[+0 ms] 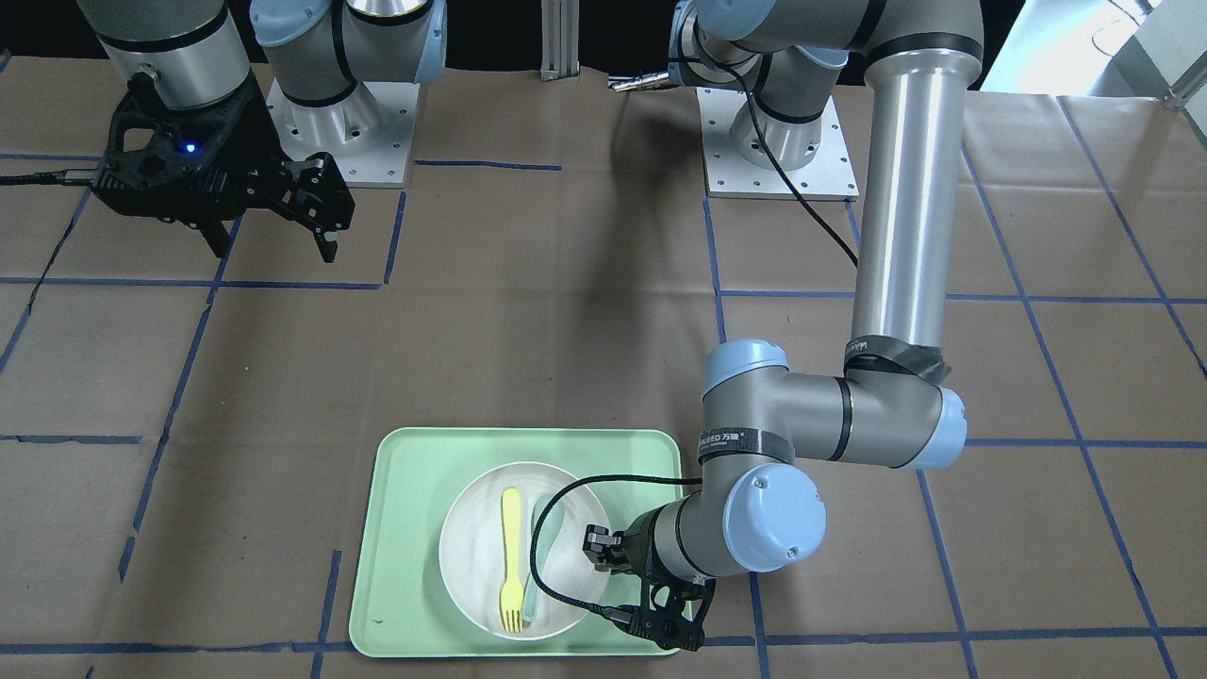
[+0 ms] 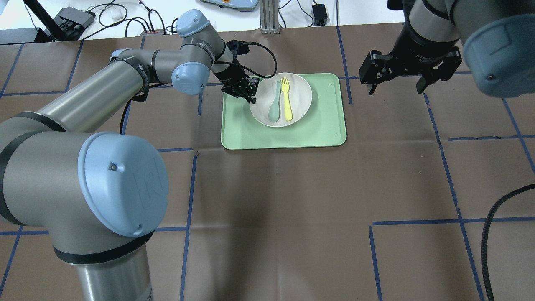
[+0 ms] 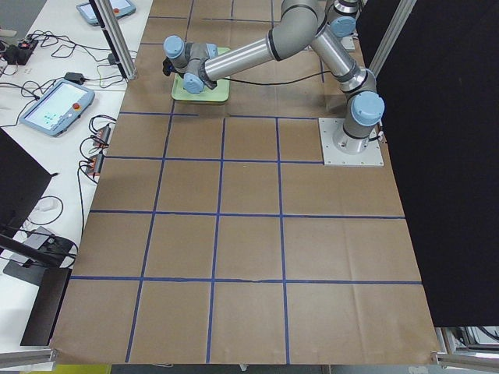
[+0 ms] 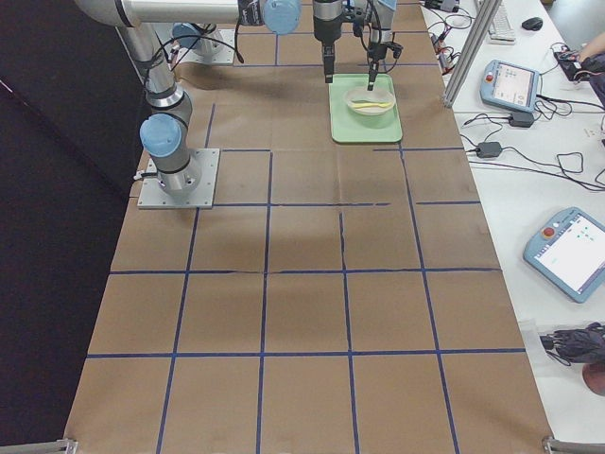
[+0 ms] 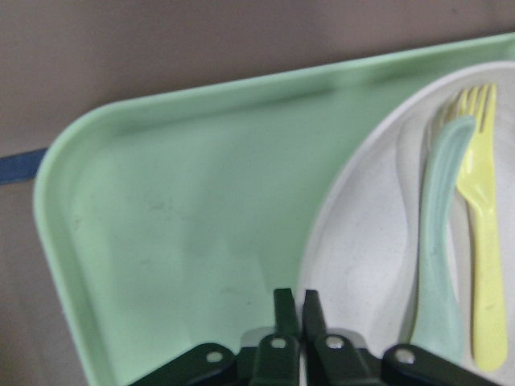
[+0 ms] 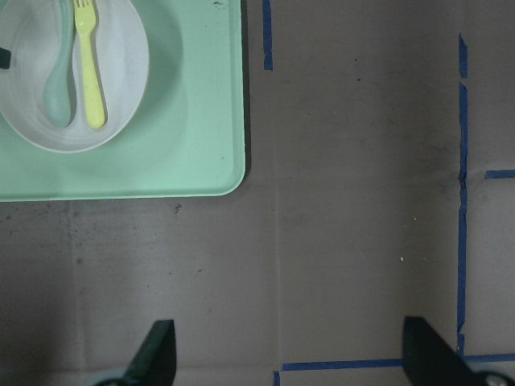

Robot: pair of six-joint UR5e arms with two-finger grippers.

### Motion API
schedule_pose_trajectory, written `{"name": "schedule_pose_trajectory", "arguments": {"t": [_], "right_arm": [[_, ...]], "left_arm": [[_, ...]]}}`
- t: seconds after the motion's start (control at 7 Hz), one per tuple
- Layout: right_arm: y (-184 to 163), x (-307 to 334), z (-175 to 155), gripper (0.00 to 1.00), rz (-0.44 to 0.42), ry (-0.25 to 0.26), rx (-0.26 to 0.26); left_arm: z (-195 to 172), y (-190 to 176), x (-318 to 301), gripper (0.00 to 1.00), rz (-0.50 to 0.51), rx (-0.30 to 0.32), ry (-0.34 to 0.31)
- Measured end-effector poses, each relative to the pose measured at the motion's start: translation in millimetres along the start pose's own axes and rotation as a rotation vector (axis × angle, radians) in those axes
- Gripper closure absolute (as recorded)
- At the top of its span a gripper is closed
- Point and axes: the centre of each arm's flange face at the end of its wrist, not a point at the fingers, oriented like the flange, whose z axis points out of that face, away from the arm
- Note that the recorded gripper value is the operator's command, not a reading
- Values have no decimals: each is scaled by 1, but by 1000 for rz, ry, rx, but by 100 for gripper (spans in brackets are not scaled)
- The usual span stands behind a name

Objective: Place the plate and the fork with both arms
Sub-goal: 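Carry the plate with the left gripper and lower it onto the green tray, then open the left gripper and lift it away from the plate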

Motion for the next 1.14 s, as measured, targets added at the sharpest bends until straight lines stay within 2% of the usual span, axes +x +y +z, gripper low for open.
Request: {"name": "schedule_pose_trajectory", "arguments": {"t": [0.29, 0.43, 0.57, 0.71, 1.0, 1.14], "right_arm": [[0, 0, 0, 0, 0, 0, 1], [0, 0, 0, 0, 0, 0, 2], [0, 0, -1, 0, -1, 0, 3], [0, 0, 0, 0, -1, 0, 3], [-3, -1, 1, 0, -1, 1, 2], [-8, -1, 4, 0, -1, 0, 2]], "left_arm": [[-15, 4, 5, 0, -3, 1, -4], [-39, 9, 10, 0, -10, -2, -9], [-83, 21, 20, 0, -20, -8, -33], [-141, 42, 35, 0, -27, -21, -99], [-248, 104, 69, 0, -35, -64, -246], [-292, 144, 86, 0, -53, -93, -294]]}}
